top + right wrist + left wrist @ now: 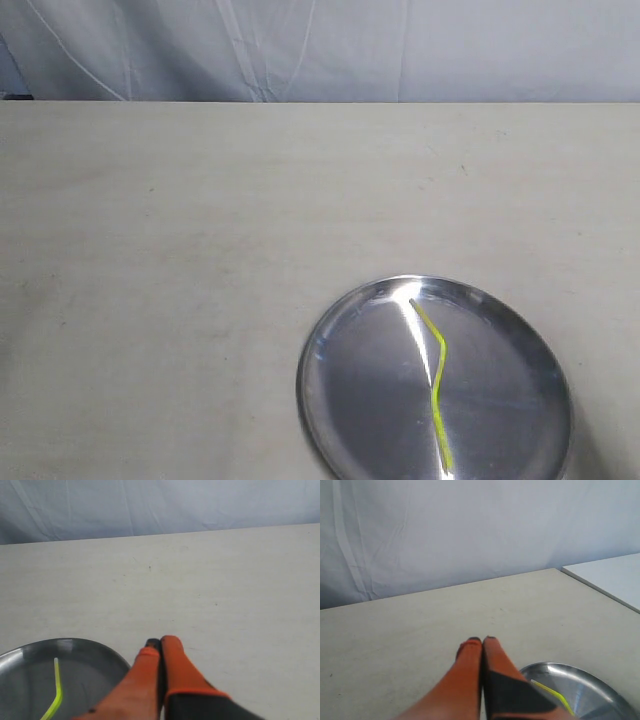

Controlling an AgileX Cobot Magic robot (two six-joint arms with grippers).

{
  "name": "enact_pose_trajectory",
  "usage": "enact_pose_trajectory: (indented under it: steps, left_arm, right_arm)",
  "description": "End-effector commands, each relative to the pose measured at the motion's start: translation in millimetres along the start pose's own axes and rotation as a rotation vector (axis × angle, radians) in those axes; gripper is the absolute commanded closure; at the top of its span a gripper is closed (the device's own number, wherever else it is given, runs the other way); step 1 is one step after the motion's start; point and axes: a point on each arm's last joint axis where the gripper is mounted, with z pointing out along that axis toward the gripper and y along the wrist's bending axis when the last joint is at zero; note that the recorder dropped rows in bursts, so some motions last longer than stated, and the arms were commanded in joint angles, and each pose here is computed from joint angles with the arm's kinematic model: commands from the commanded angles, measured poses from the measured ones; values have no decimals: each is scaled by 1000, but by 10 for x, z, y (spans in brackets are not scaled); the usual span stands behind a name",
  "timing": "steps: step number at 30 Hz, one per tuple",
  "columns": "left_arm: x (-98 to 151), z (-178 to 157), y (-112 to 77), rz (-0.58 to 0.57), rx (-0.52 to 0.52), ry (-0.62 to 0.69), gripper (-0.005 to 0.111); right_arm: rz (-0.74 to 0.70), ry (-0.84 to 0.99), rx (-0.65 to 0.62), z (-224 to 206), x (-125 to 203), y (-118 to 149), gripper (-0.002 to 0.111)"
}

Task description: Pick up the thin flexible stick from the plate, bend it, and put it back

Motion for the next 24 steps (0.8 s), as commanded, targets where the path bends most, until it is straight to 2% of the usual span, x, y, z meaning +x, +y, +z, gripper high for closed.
enact_pose_trajectory:
  steps: [1, 14, 18, 19, 23, 24]
  left_arm:
    - [20, -4, 0, 1, 1, 3, 107]
    - [22, -5, 4, 10, -4, 4, 107]
    - [22, -48, 103, 196, -128, -6, 107]
    - [80, -75, 156, 225, -187, -26, 107]
    - [361, -94, 305, 135, -311, -102, 107]
    - [531, -103, 364, 95, -354, -118, 107]
  right_arm:
    - [-2, -19, 3, 1, -1, -2, 108]
    - [6, -19, 2, 1, -1, -1, 108]
    - [6, -19, 2, 1, -1, -1, 108]
    - [6, -19, 2, 1, -1, -1, 108]
    - [6, -19, 2, 1, -1, -1, 108]
    - [6, -19, 2, 1, -1, -1, 108]
